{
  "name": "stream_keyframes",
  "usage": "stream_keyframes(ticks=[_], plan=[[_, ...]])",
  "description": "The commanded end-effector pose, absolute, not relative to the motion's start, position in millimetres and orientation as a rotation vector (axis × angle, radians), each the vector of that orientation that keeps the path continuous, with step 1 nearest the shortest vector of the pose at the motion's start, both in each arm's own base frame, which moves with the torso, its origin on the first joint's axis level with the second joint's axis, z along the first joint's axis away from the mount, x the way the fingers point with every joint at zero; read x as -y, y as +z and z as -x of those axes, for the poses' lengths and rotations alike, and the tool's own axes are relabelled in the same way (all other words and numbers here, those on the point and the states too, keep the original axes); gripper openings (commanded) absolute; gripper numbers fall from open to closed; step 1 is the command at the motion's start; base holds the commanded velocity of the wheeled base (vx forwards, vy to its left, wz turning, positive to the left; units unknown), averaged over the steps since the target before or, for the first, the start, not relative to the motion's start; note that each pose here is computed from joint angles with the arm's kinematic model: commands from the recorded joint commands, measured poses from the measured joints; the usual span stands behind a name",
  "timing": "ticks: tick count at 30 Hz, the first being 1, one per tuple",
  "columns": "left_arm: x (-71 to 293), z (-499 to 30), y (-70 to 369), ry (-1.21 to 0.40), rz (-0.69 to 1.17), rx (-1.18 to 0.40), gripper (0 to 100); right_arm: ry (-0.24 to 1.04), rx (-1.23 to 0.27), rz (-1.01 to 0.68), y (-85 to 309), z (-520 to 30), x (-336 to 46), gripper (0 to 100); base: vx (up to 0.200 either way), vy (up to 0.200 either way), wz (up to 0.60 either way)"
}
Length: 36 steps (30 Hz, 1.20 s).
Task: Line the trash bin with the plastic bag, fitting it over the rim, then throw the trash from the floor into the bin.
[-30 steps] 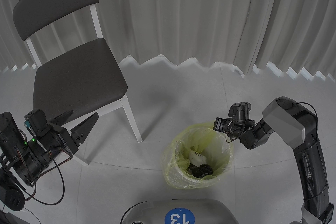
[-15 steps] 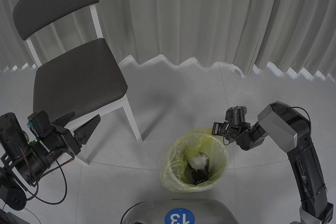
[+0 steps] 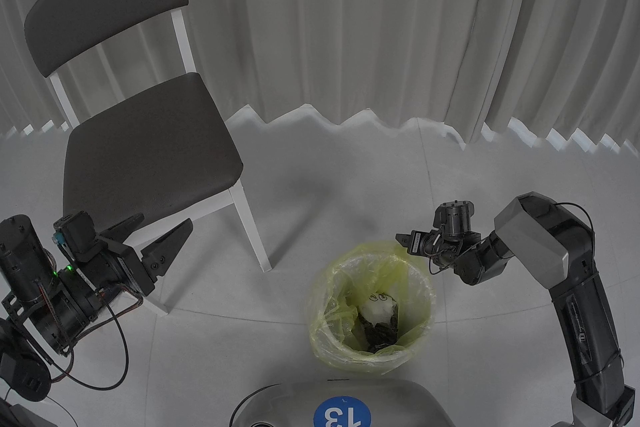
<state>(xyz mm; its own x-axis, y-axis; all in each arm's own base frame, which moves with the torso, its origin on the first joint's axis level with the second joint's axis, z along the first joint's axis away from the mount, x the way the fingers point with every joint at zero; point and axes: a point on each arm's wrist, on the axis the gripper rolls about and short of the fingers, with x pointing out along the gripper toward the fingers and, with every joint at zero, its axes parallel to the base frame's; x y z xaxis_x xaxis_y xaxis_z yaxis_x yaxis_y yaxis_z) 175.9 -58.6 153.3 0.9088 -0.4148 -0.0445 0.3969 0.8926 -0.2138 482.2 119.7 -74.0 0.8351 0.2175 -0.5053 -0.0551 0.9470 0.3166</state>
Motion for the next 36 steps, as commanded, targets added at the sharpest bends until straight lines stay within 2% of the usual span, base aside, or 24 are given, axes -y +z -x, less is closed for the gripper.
stream_keyframes(ticks=[1,12,17,21,26,27,36], plan=[[58,-176,154,-0.422,0.204,-0.088,100,0.142,-0.552,-0.303,-62,-483,-115,100,0.000,0.000,0.00],[58,-176,154,-0.422,0.207,-0.089,100,0.125,-0.529,-0.309,-37,-480,-98,100,0.000,0.000,0.00],[57,-173,158,-0.418,0.211,-0.067,100,0.105,-0.483,-0.315,-5,-478,-83,100,0.000,0.000,0.00],[57,-173,157,-0.425,0.207,-0.076,100,0.100,-0.459,-0.241,47,-465,-68,100,0.000,0.000,0.00],[57,-173,156,-0.421,0.207,-0.079,100,0.090,-0.438,-0.212,83,-443,-60,100,0.000,0.000,0.00],[57,-173,157,-0.423,0.206,-0.076,100,0.091,-0.425,-0.186,100,-427,-56,100,0.000,0.000,0.00],[55,-171,160,-0.407,0.201,-0.056,100,0.063,-0.370,-0.045,175,-336,-41,100,0.000,0.000,0.00]])
